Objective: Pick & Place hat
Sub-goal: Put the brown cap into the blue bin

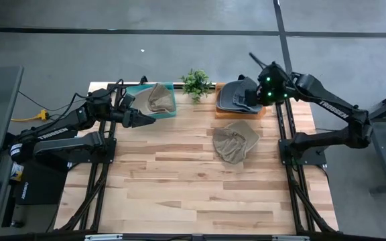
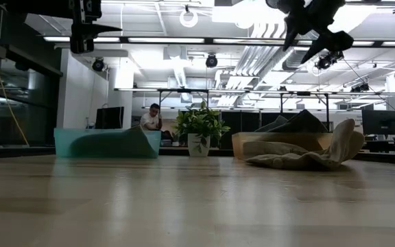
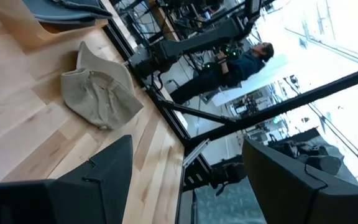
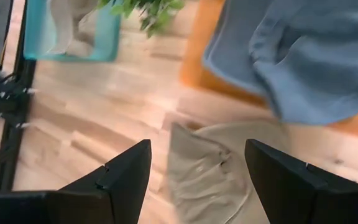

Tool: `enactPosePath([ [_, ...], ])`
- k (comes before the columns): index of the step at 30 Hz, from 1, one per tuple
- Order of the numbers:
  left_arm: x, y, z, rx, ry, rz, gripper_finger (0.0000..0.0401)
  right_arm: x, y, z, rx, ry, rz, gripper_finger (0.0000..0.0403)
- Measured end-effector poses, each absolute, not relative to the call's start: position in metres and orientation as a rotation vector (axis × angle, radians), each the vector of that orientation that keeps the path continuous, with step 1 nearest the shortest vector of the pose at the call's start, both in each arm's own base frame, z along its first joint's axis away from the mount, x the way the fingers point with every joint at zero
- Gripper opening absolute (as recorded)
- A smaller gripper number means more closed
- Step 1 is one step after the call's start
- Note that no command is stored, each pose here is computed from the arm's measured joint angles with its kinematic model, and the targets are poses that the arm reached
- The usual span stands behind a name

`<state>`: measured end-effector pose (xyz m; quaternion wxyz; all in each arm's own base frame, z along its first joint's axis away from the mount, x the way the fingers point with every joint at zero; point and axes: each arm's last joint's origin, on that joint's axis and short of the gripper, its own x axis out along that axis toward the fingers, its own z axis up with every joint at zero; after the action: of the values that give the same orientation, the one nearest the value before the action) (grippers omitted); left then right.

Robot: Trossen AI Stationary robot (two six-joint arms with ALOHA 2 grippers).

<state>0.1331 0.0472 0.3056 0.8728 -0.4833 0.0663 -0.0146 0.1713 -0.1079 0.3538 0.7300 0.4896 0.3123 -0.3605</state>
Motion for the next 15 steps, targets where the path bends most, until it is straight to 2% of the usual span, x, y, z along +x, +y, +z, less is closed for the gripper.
enactPosePath([
  [15,0.132,0.043,0.299,-0.979,0.252,-0.13,0.0264,0.204,-0.037,0.354,1.178,0.613,-0.851,0.0254],
])
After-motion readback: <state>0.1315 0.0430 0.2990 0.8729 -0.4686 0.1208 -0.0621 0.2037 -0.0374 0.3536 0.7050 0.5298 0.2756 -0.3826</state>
